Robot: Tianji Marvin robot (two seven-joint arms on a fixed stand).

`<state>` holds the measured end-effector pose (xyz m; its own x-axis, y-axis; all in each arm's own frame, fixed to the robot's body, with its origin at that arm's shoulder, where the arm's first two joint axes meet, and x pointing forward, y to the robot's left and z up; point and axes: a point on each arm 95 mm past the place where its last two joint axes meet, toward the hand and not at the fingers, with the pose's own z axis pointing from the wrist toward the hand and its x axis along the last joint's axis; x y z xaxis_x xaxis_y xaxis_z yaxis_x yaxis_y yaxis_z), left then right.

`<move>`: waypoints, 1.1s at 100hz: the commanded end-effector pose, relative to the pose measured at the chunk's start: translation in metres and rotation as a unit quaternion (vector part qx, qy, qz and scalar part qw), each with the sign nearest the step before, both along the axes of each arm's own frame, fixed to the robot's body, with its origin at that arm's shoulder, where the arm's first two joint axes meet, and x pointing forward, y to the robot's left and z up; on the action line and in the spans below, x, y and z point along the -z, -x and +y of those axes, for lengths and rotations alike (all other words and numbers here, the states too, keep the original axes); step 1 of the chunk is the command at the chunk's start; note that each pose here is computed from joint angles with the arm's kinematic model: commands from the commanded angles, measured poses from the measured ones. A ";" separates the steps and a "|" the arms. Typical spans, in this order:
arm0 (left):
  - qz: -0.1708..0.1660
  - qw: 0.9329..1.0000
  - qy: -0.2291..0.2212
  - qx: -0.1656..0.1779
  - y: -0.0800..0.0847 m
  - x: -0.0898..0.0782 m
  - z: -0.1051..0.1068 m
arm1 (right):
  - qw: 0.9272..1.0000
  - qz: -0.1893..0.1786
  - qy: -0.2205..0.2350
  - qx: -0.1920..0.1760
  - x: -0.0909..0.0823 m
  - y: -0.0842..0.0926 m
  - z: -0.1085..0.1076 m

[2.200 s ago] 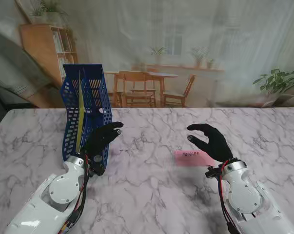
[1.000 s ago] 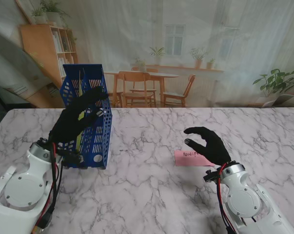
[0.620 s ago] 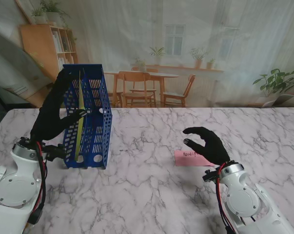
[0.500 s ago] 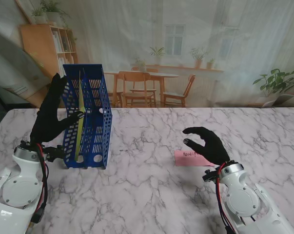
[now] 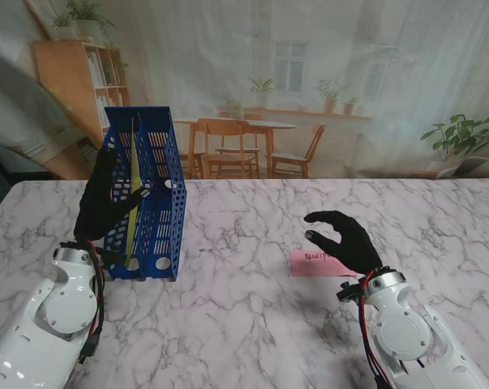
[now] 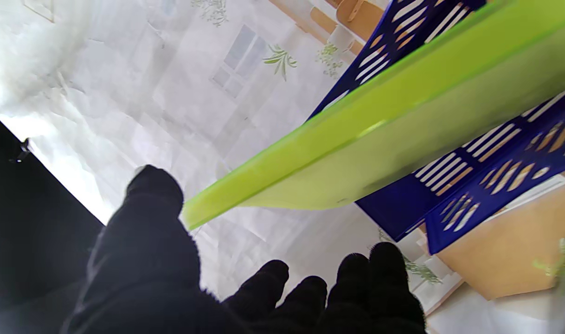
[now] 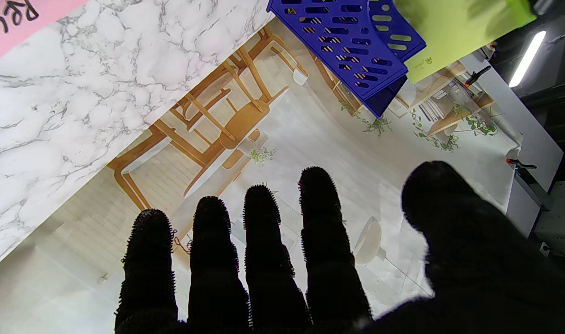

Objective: Open the sliding file folder, put the receipt in and insert it into the document holder

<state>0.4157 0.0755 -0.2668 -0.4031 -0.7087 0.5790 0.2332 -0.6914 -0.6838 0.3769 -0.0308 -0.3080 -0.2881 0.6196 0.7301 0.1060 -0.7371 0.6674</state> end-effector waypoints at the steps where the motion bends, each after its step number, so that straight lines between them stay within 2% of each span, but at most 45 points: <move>1: 0.018 1.000 0.002 -0.003 -0.002 0.010 -0.004 | 1.000 0.005 0.000 0.001 0.003 0.001 0.000; 25: 0.045 0.999 0.011 -0.025 -0.010 0.029 -0.007 | 1.000 0.008 0.002 0.001 0.003 0.000 0.001; 55: 0.059 0.997 0.017 -0.037 -0.006 0.041 -0.005 | 1.000 0.010 0.001 0.001 0.004 0.000 0.001; 95: 0.031 0.997 0.029 -0.060 0.025 0.049 0.016 | 1.000 0.011 -0.001 0.000 0.004 0.000 0.001; 110: 0.029 0.997 0.030 -0.071 0.030 0.053 0.023 | 1.000 0.012 0.000 -0.001 0.004 0.000 0.002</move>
<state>0.3876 0.0984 -0.3136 -0.2793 -0.7191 0.6363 0.3074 -0.6948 -0.6502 0.3775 -0.0290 -0.3094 -0.2808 0.6166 0.7355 0.1174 -0.7385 0.6640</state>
